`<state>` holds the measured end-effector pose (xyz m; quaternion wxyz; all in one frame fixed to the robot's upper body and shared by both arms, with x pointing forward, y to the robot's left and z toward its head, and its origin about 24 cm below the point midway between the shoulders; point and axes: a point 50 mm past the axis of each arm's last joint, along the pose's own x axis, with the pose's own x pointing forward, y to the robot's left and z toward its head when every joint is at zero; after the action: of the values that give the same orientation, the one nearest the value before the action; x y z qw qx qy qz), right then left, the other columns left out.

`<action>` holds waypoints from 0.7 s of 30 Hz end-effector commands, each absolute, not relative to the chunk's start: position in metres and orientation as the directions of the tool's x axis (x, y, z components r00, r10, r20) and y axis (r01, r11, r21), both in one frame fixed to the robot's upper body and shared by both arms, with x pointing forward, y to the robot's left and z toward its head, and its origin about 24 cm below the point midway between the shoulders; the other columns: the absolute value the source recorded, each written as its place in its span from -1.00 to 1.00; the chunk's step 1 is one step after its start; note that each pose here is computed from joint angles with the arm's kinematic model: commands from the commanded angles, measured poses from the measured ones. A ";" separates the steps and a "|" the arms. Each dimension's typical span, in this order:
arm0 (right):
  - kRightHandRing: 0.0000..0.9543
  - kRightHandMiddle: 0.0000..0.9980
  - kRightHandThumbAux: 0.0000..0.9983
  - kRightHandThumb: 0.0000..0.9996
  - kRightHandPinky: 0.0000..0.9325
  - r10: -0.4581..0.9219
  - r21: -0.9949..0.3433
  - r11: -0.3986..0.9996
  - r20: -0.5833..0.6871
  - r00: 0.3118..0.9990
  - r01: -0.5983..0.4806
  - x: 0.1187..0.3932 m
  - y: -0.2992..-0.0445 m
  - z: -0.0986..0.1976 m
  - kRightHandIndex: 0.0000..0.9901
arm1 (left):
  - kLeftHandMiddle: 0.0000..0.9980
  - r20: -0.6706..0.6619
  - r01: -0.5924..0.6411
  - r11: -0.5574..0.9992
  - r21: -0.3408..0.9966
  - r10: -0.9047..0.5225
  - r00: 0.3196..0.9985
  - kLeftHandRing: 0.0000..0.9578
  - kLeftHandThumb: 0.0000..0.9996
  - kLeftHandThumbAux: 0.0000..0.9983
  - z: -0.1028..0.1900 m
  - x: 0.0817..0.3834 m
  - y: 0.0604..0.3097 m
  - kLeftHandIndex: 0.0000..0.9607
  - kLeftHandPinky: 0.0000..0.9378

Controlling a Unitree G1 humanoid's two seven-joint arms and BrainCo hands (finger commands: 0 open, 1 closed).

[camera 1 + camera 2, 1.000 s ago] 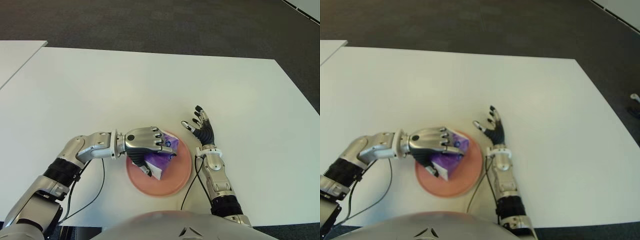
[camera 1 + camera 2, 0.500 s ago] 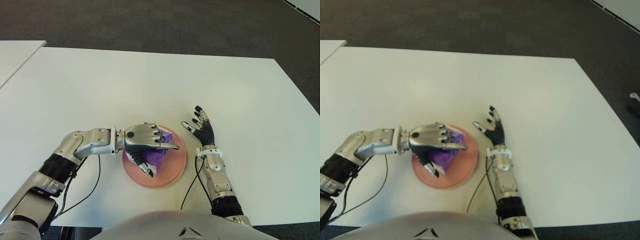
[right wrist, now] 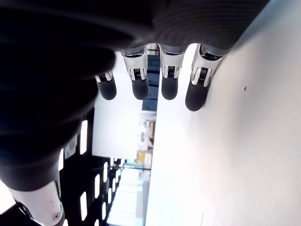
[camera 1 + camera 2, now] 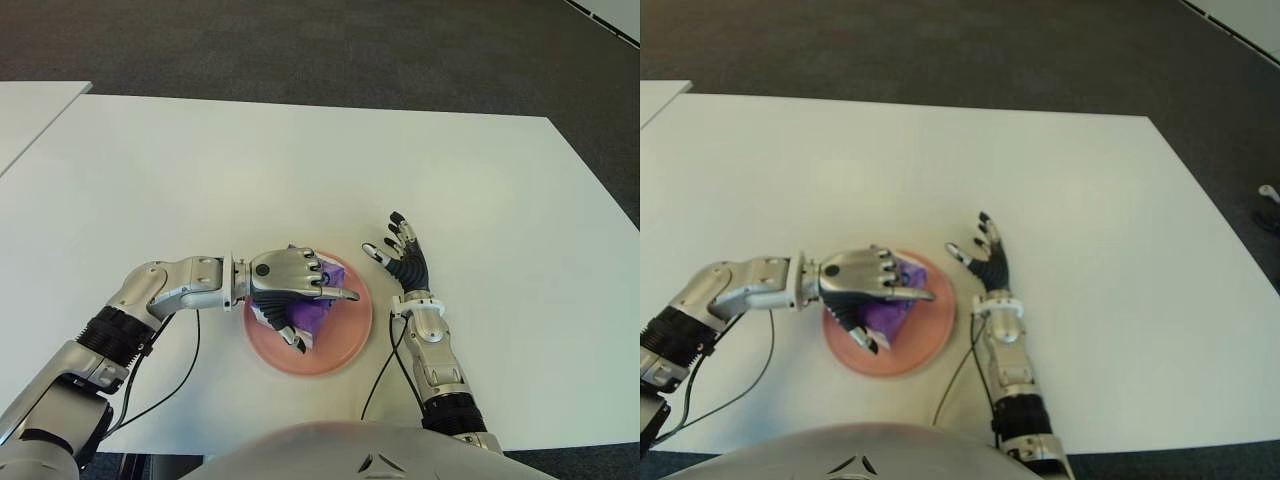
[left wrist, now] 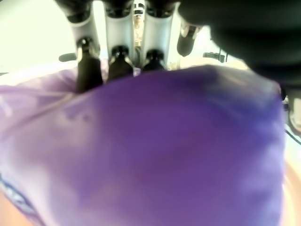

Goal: Put the tissue paper into the plate.

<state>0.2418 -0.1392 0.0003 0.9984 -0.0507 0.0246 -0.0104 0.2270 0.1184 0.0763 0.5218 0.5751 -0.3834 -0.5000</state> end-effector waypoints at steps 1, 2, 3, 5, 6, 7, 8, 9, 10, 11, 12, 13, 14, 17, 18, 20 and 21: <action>-0.86 -0.90 0.44 -0.68 -0.77 -0.035 -0.107 0.994 -0.179 0.983 0.016 0.229 -0.141 -0.022 -1.00 | -1.00 -0.267 0.118 -0.247 0.962 -0.941 0.206 -1.00 0.31 -0.26 0.065 0.224 0.124 -1.00 -1.00; -0.86 -0.90 0.44 -0.68 -0.77 -0.035 -0.107 0.994 -0.180 0.983 0.016 0.229 -0.141 -0.022 -1.00 | -1.00 -0.266 0.118 -0.246 0.962 -0.942 0.206 -1.00 0.31 -0.26 0.065 0.225 0.124 -1.00 -1.00; -0.86 -0.90 0.44 -0.68 -0.77 -0.035 -0.107 0.994 -0.180 0.983 0.016 0.229 -0.141 -0.022 -1.00 | -1.00 -0.266 0.118 -0.246 0.962 -0.942 0.205 -1.00 0.30 -0.26 0.066 0.225 0.124 -1.00 -1.00; -0.86 -0.90 0.45 -0.68 -0.76 -0.034 -0.105 0.994 -0.180 0.983 0.015 0.229 -0.141 -0.022 -1.00 | -1.00 -0.264 0.119 -0.244 0.962 -0.942 0.205 -1.00 0.27 -0.26 0.067 0.226 0.125 -1.00 -1.00; -0.86 -0.90 0.45 -0.68 -0.76 -0.033 -0.106 0.994 -0.180 0.983 0.014 0.230 -0.140 -0.022 -1.00 | -1.00 -0.256 0.120 -0.235 0.965 -0.945 0.203 -1.00 0.26 -0.26 0.070 0.227 0.124 -1.00 -1.00; -0.86 -0.91 0.45 -0.68 -0.77 -0.033 -0.106 0.994 -0.180 0.983 0.014 0.230 -0.140 -0.022 -1.00 | -1.00 -0.249 0.120 -0.229 0.966 -0.947 0.201 -1.00 0.23 -0.27 0.073 0.228 0.124 -1.00 -1.00; -0.87 -0.91 0.45 -0.68 -0.77 -0.033 -0.107 0.994 -0.180 0.983 0.013 0.230 -0.140 -0.022 -1.00 | -1.00 -0.238 0.123 -0.217 0.968 -0.951 0.198 -1.00 0.19 -0.28 0.077 0.230 0.124 -1.00 -1.00; -0.87 -0.91 0.45 -0.68 -0.78 -0.032 -0.108 0.994 -0.180 0.983 0.013 0.230 -0.140 -0.022 -1.00 | -1.00 -0.222 0.139 -0.197 0.971 -0.955 0.195 -1.00 0.14 -0.29 0.078 0.230 0.124 -1.00 -0.99; -0.87 -0.91 0.45 -0.69 -0.78 -0.032 -0.109 0.994 -0.180 0.983 0.012 0.230 -0.140 -0.022 -1.00 | -1.00 -0.211 0.151 -0.184 0.971 -0.958 0.194 -1.00 0.11 -0.30 0.078 0.230 0.124 -1.00 -0.99; -0.87 -0.91 0.45 -0.69 -0.78 -0.032 -0.109 0.994 -0.180 0.983 0.012 0.230 -0.140 -0.022 -1.00 | -1.00 -0.206 0.161 -0.176 0.971 -0.960 0.192 -1.00 0.06 -0.30 0.078 0.230 0.124 -1.00 -0.99; -0.87 -0.91 0.45 -0.69 -0.78 -0.031 -0.111 0.994 -0.180 0.983 0.011 0.230 -0.140 -0.022 -1.00 | -1.00 -0.179 0.188 -0.143 0.972 -0.965 0.193 -1.00 0.02 -0.31 0.078 0.229 0.125 -1.00 -0.99; -0.88 -0.91 0.45 -0.70 -0.79 -0.030 -0.113 0.994 -0.180 0.983 0.010 0.230 -0.139 -0.021 -1.00 | -1.00 -0.161 0.206 -0.121 0.971 -0.968 0.194 -1.00 -0.01 -0.31 0.078 0.229 0.125 -1.00 -0.99; -0.88 -0.92 0.45 -0.70 -0.79 -0.029 -0.115 0.993 -0.181 0.983 0.008 0.230 -0.139 -0.021 -1.00 | -1.00 -0.126 0.230 -0.078 0.970 -0.972 0.199 -1.00 -0.07 -0.32 0.080 0.230 0.127 -1.00 -0.98; -0.89 -0.92 0.44 -0.71 -0.81 -0.031 -0.120 0.993 -0.182 0.983 0.009 0.230 -0.139 -0.021 -1.00 | -1.00 -0.059 0.268 -0.001 0.963 -0.976 0.209 -1.00 -0.21 -0.34 0.086 0.233 0.134 -1.00 -0.95; -0.89 -0.92 0.44 -0.72 -0.81 -0.034 -0.126 0.992 -0.183 0.982 0.011 0.230 -0.138 -0.021 -1.00 | -1.00 -0.012 0.290 0.054 0.956 -0.975 0.220 -1.00 -0.25 -0.35 0.094 0.239 0.138 -1.00 -0.95; -0.90 -0.92 0.42 -0.72 -0.83 -0.037 -0.133 0.991 -0.185 0.982 0.012 0.230 -0.138 -0.021 -1.00 | -1.00 0.070 0.326 0.149 0.934 -0.968 0.240 -1.00 -0.31 -0.36 0.109 0.248 0.142 -1.00 -0.90; -0.91 -0.93 0.41 -0.72 -0.86 -0.038 -0.134 0.991 -0.185 0.982 0.013 0.231 -0.137 -0.021 -1.00 | -1.00 0.126 0.357 0.215 0.909 -0.958 0.257 -1.00 -0.33 -0.36 0.117 0.252 0.144 -1.00 -0.88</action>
<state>0.2435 -0.1355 0.0042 0.9983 -0.0557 0.0176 -0.0075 0.2366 0.1332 0.0947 0.6303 0.4593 -0.3766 -0.4999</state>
